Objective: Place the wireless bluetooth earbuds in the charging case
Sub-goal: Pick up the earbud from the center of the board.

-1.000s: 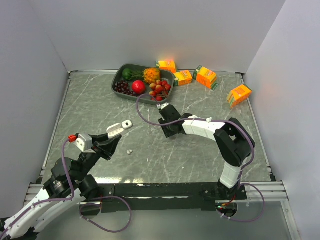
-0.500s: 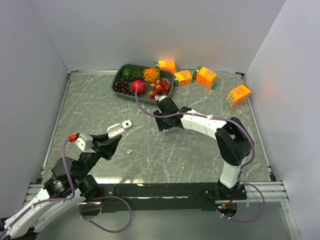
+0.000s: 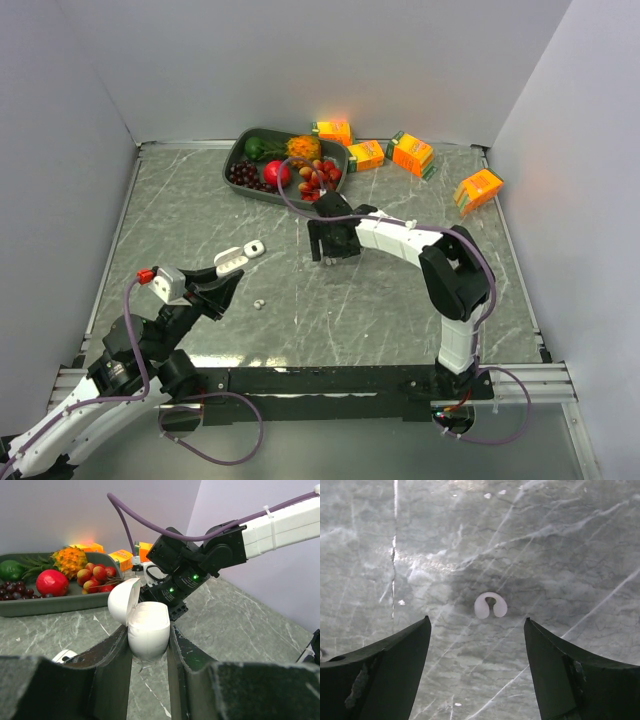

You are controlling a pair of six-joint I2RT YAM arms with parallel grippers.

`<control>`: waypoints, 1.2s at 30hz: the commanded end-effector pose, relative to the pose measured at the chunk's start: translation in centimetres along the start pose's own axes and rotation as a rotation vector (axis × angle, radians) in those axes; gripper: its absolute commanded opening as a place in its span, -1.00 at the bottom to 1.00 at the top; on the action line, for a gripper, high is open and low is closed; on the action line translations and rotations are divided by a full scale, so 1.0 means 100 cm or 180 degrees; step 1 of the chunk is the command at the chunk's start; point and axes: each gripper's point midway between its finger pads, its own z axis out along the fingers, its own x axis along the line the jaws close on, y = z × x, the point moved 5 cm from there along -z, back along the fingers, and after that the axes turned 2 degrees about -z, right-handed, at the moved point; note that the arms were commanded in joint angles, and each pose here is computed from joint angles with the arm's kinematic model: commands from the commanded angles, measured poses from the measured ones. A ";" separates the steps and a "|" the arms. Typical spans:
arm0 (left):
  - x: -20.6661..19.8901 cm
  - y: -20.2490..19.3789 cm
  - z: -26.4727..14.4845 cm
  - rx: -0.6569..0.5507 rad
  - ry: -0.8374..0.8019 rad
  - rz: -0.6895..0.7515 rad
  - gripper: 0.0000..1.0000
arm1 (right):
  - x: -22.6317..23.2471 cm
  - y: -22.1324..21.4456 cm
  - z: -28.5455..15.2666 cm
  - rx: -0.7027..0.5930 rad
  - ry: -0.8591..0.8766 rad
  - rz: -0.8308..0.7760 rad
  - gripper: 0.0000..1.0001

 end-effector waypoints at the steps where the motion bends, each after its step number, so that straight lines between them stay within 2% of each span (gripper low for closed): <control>1: -0.005 0.016 -0.001 -0.0152 -0.0070 -0.0081 -0.98 | -0.008 0.006 0.005 0.0066 -0.0051 0.0269 0.58; 9: -0.005 0.017 -0.002 -0.0153 -0.0065 -0.0081 -0.98 | -0.009 0.003 0.018 0.0160 -0.0073 0.0244 0.40; 26: -0.005 0.016 -0.001 -0.0149 -0.0064 -0.0080 -0.98 | -0.004 0.006 0.026 0.0263 -0.0035 0.0157 0.23; 33: -0.005 0.016 -0.001 -0.0148 -0.0069 -0.0079 -0.98 | -0.006 0.000 0.028 0.0307 -0.0035 0.0159 -0.04; 36: -0.005 0.017 -0.001 -0.0158 -0.0067 -0.0081 -0.98 | -0.007 -0.002 0.027 0.0302 -0.0024 0.0175 -0.09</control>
